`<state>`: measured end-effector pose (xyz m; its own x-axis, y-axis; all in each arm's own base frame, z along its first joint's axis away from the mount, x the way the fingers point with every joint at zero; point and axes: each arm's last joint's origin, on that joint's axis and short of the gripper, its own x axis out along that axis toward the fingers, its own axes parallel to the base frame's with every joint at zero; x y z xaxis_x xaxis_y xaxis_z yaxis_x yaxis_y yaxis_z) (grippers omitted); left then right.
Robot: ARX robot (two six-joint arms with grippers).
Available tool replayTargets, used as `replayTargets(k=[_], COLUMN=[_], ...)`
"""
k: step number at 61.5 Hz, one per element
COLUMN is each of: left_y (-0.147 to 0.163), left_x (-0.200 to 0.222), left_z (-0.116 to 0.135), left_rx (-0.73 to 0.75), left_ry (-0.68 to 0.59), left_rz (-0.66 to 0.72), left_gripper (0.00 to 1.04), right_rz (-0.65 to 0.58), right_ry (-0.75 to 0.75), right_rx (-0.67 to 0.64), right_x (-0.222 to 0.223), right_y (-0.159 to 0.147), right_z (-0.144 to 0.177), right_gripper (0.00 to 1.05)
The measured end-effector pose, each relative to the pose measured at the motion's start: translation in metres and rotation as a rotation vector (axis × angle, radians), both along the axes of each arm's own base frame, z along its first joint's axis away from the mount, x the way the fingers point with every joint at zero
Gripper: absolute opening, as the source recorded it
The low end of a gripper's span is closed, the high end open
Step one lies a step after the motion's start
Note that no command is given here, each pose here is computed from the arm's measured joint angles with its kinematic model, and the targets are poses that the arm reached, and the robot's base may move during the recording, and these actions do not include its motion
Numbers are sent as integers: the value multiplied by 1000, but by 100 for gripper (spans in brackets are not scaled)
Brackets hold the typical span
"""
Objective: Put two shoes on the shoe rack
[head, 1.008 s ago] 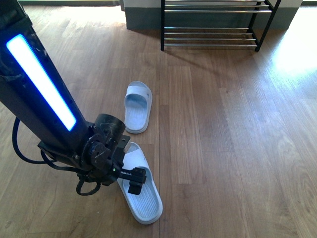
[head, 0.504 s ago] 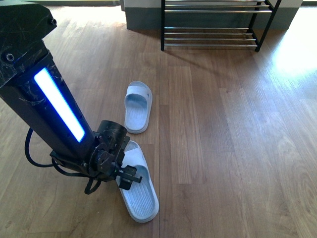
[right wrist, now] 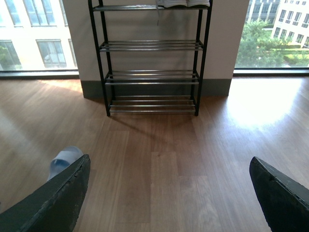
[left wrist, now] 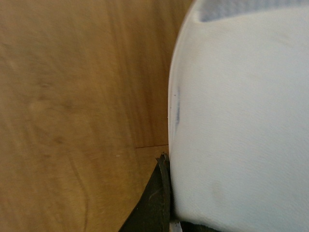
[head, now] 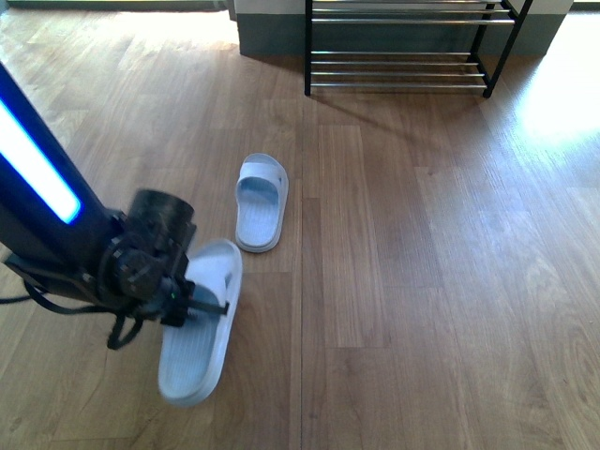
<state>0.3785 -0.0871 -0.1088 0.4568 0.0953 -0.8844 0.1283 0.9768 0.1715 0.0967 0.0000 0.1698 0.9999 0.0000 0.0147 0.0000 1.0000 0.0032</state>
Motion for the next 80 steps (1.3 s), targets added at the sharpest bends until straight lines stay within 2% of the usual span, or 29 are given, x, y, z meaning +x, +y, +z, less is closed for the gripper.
replayTargets(k=[4, 13, 19, 33, 37, 41, 46, 53, 80], left_y=[7, 21, 30, 40, 37, 32, 31, 33, 32], left_x=[4, -2, -21, -85, -108, -148, -180, -185, -186], left_z=[34, 97, 124, 199, 218, 235, 248, 262, 262], left_rx=[-40, -25, -15, 67, 60, 83, 74, 67, 63], left_ry=[-70, -246, -317, -572, -621, -639, -683, -762, -758], left_rz=[29, 71, 95, 123, 89, 40, -9, 19, 0], left_gripper=[2, 2, 2, 2, 2, 2, 2, 2, 2], right_rz=[0, 0, 0, 0, 0, 0, 0, 0, -2], right_ry=[0, 0, 0, 0, 0, 0, 0, 0, 0], right_rx=[0, 0, 0, 0, 0, 0, 0, 0, 0], right_x=[0, 0, 0, 0, 0, 0, 0, 0, 0], right_y=[0, 0, 0, 0, 0, 0, 0, 0, 0], right_z=[0, 0, 0, 0, 0, 0, 0, 0, 0], right_gripper=[96, 96, 96, 96, 96, 96, 96, 96, 96])
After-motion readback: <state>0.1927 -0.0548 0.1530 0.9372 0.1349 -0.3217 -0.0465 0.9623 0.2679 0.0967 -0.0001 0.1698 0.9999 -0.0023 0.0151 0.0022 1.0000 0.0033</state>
